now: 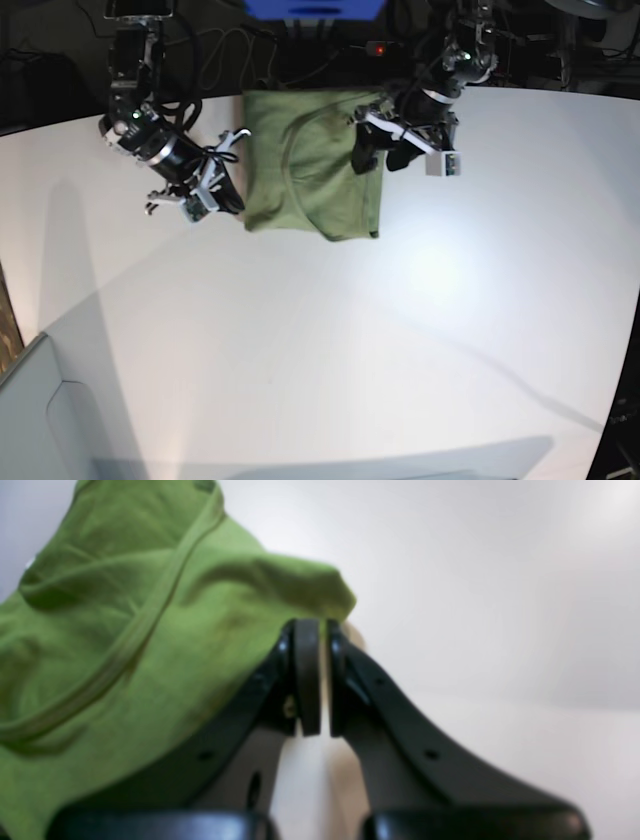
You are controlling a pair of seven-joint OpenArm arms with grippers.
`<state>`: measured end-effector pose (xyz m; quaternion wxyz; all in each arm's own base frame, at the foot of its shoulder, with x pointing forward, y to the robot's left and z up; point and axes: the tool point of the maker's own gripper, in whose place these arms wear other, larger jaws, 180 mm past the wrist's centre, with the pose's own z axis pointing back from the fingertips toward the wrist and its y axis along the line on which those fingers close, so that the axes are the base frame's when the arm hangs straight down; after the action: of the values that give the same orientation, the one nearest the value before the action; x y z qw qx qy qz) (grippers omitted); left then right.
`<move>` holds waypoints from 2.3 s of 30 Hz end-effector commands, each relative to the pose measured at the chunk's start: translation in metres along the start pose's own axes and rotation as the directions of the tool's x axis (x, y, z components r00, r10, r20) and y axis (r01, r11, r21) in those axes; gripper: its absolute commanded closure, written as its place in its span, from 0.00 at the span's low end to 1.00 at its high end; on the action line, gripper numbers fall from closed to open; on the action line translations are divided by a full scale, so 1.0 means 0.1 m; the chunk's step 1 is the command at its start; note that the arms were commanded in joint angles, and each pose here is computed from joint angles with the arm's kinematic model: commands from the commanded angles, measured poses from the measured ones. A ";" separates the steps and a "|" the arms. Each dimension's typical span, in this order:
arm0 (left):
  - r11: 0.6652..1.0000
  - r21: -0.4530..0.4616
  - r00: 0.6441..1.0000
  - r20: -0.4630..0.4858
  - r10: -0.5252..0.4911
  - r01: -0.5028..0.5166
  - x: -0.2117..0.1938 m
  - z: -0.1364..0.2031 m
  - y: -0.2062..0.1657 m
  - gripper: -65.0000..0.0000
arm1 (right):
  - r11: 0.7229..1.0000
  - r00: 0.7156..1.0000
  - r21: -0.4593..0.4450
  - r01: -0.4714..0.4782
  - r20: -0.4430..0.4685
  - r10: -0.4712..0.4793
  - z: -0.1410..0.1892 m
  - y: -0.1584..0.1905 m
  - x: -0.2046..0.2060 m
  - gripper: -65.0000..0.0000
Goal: Fold the T-shirt properly
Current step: 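Pinch and straighten the bundle's sides with both grippers, then drag the bundle with the left gripper toward the right gripper's side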
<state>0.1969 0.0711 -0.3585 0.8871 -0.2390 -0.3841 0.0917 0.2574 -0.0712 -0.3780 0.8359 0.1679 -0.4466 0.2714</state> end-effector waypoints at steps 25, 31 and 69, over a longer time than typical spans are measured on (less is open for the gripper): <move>0.997 0.058 0.999 0.012 0.053 -0.053 0.05 -0.23 0.31 0.34 | 1.000 0.999 0.017 -0.004 0.051 0.004 0.02 0.05 0.12 1.00; 1.000 0.013 1.000 -0.001 0.026 -0.026 0.05 -0.33 0.15 0.34 | 1.000 0.999 0.021 0.003 0.042 -0.004 0.03 0.08 0.07 1.00; 0.930 -0.179 0.918 -0.185 -0.352 0.320 -0.02 -1.18 -0.16 1.00 | 0.949 1.000 -0.315 0.024 -0.011 -0.029 0.92 -0.80 -0.20 1.00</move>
<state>0.2790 0.0142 -0.4232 0.9046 -0.2473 -0.3288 -0.1115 0.2299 -0.1918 -0.3604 0.8725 0.0317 -0.4532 0.1797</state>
